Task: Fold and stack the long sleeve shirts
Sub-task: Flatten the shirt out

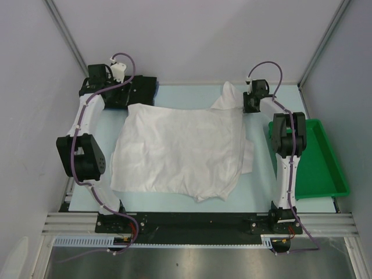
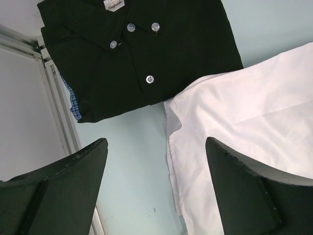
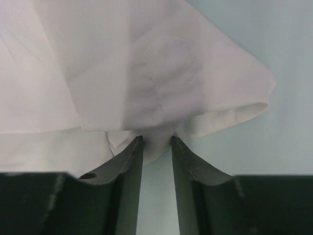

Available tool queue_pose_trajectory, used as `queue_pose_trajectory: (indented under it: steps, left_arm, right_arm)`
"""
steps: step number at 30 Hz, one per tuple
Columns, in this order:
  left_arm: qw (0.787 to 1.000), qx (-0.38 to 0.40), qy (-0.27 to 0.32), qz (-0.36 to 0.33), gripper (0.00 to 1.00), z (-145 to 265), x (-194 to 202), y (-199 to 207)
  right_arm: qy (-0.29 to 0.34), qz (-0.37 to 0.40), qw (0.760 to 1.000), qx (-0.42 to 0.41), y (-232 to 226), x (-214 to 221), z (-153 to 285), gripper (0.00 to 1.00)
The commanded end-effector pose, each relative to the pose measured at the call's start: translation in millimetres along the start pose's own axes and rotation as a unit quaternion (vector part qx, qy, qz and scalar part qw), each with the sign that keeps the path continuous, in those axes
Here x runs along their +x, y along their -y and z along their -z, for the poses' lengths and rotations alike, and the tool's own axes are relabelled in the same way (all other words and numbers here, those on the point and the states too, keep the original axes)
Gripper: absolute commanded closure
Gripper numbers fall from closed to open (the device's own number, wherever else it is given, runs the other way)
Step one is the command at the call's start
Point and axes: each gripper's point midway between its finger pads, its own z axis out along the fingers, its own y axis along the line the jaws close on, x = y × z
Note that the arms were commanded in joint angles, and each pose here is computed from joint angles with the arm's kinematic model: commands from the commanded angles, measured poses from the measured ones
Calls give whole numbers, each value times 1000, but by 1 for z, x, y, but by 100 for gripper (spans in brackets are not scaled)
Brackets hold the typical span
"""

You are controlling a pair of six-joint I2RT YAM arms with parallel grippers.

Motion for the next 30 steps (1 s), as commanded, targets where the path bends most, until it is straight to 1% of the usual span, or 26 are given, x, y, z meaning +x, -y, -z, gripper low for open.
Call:
queue_pose_trajectory:
  steps: [1,3,4,8,11,12,13,14,15,16,17,18,19,20,22,23,24,25,26,27,28,29,30]
  left_arm:
    - [999,-20,26,-3,14,21,-15,-10]
    - [999,-21,26,-1,13,23,-14,-10]
    - [999,-21,27,-3,14,23,-14,-10]
    - [999,-20,27,0,14,23,-10,-11]
    - [999,-20,27,3,14,23,-7,-11]
    - [999,-19,27,5,13,22,-7,-11]
    - [999,-18,28,4,14,24,-7,-11]
    - [999,-16,29,1,14,24,-8,-9]
    - [1000,-9,30,0,14,25,-7,-7]
    - [999,-6,36,-3,14,29,-10,-5]
    - [999,-2,36,-4,14,29,-8,-3]
    - [999,0,34,-4,13,30,-6,-1]
    - [999,2,33,-4,13,30,-4,0]
    - [1000,2,31,-3,13,31,-3,0]
    - [1000,9,28,-1,12,32,-1,4]
    - [999,10,30,2,12,34,-1,4]
    - [999,16,29,5,11,34,1,6]
    - [999,24,30,6,11,34,1,9]
    - [999,30,29,9,11,34,2,12]
    - [999,33,30,9,10,35,1,13]
    - [999,38,31,12,10,37,1,14]
    - [999,40,33,14,10,39,1,14]
    - [999,39,33,17,10,42,3,12]
  right_arm:
    - [-19,4,1000,14,9,12,-15,82]
    - [-21,10,1000,15,11,11,-12,93]
    - [-20,12,1000,16,13,9,-10,100]
    - [-9,28,999,32,27,-4,2,100]
    - [19,25,999,33,34,-31,26,100]
    - [23,21,1000,4,29,-36,34,100]
    - [47,19,999,-4,27,-56,57,100]
    - [54,13,998,-16,26,-61,68,100]
    - [64,3,997,-50,13,-68,83,100]
    - [78,-7,995,-55,20,-74,106,100]
    - [91,-7,992,-87,11,-81,123,100]
    - [100,-15,990,-99,8,-85,135,100]
    - [130,-21,985,-109,7,-100,163,100]
    - [150,-23,978,-142,-3,-109,177,100]
    - [183,-48,967,-173,-16,-128,203,100]
    - [216,-45,954,-204,-29,-147,223,100]
    - [229,-56,947,-220,-38,-156,231,100]
    - [239,-65,937,-246,-58,-167,240,100]
    - [260,-63,927,-262,-63,-181,239,100]
    - [285,-49,914,-284,-85,-200,250,100]
    - [299,-47,905,-300,-98,-211,251,100]
    - [321,-27,893,-314,-117,-225,249,100]
    - [343,-15,884,-318,-129,-250,239,100]
